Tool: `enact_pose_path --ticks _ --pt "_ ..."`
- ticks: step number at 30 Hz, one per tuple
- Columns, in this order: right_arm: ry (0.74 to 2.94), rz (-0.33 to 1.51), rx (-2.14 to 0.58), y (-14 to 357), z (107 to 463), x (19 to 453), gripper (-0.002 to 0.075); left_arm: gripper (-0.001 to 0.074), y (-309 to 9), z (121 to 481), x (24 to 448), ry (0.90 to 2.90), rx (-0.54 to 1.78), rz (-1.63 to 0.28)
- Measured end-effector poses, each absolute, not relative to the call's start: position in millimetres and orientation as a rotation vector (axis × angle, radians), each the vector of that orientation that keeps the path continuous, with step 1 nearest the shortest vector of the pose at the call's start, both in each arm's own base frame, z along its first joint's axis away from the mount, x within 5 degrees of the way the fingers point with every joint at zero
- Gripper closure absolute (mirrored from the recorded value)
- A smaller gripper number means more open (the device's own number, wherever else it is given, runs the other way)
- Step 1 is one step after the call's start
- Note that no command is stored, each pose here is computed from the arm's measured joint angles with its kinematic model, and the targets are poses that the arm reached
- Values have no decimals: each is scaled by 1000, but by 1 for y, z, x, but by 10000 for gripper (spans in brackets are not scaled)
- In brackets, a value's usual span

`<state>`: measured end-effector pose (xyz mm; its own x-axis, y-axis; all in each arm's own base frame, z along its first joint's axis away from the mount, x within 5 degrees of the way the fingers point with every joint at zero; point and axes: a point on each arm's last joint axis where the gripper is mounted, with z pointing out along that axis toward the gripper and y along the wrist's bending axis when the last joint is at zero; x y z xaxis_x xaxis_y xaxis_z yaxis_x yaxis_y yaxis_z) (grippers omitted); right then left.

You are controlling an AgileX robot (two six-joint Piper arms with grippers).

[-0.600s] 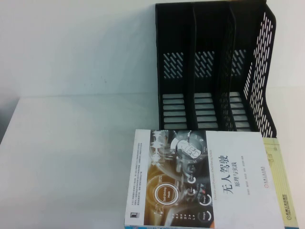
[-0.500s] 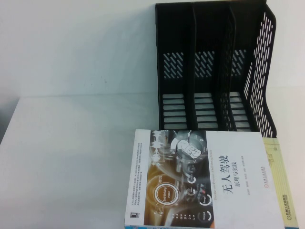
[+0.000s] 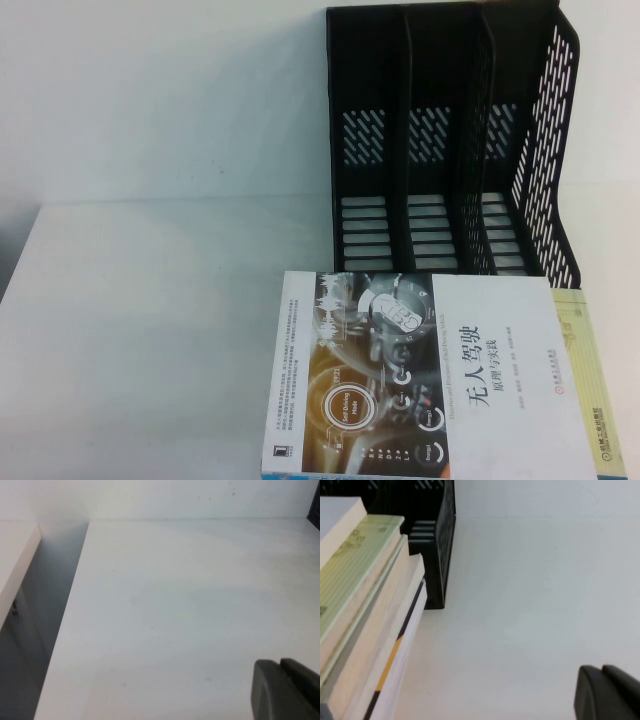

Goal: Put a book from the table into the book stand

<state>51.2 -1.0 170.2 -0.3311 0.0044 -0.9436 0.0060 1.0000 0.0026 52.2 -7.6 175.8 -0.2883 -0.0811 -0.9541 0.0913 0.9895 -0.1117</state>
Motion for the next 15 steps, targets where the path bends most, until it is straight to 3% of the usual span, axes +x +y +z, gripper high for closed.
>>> enact_pose_path --ticks 8,15 --pt "1908 -2 7 -1 170 51 729 737 -8 177 53 1839 6 -168" --pt "1850 1 5 -1 173 53 729 737 -7 188 55 1708 -1 -166"
